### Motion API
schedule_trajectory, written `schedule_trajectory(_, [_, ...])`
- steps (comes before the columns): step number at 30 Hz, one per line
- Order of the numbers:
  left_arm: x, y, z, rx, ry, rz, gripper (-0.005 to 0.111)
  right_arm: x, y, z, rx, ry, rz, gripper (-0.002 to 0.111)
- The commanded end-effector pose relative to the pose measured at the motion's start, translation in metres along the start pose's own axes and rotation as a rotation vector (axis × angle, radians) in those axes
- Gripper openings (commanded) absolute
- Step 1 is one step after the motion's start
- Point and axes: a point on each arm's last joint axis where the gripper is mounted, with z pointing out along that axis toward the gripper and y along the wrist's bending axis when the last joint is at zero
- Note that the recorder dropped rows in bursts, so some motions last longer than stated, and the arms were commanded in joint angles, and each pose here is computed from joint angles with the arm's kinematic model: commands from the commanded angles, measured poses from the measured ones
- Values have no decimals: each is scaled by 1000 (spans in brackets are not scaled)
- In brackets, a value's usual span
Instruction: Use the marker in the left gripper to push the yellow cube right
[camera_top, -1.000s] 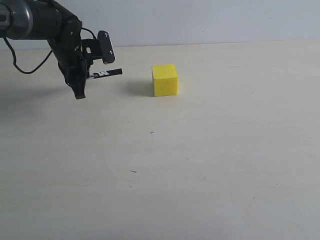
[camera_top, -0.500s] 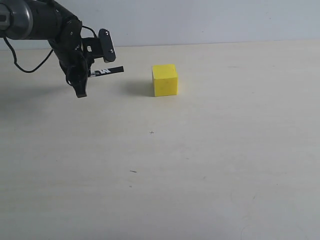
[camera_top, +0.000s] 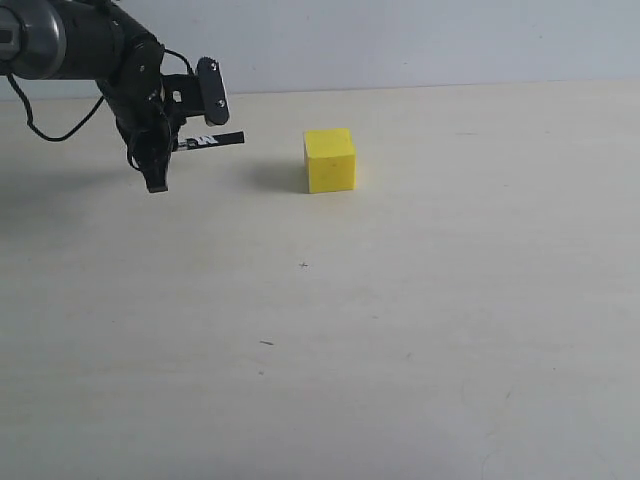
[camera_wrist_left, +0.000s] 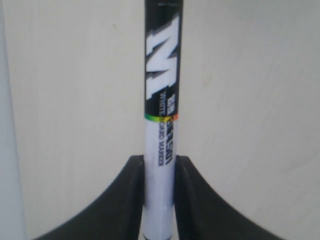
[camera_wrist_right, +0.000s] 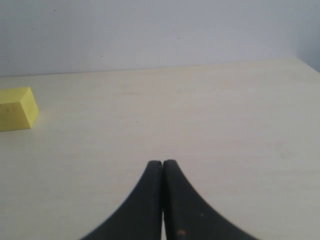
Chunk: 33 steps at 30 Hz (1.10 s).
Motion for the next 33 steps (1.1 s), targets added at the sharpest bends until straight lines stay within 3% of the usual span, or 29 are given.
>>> schedule_trajectory(1, [1,2,1,-17,-4,11,0,1,0,0,8,-6,-1,0])
schedule_trajectory(14, [-10,-7,17,-23,-57,10,0,1,0,0,8,-6,-1,0])
schedule_trajectory(22, [-57,-42,25,-7,-137,111,0,1,0,0,8,-6,-1,0])
schedule_trajectory(26, [-89,-62,12,-22,-204,149,0,1,0,0,8,-6,-1,0])
schedule_trajectory(30, [-91,-60,6,-39,-201,170,0,1,0,0,8,-6,-1,0])
schedule_trajectory(33, [-78,-49,7,-35,-174,98,0,1,0,0,8,-6,-1,0])
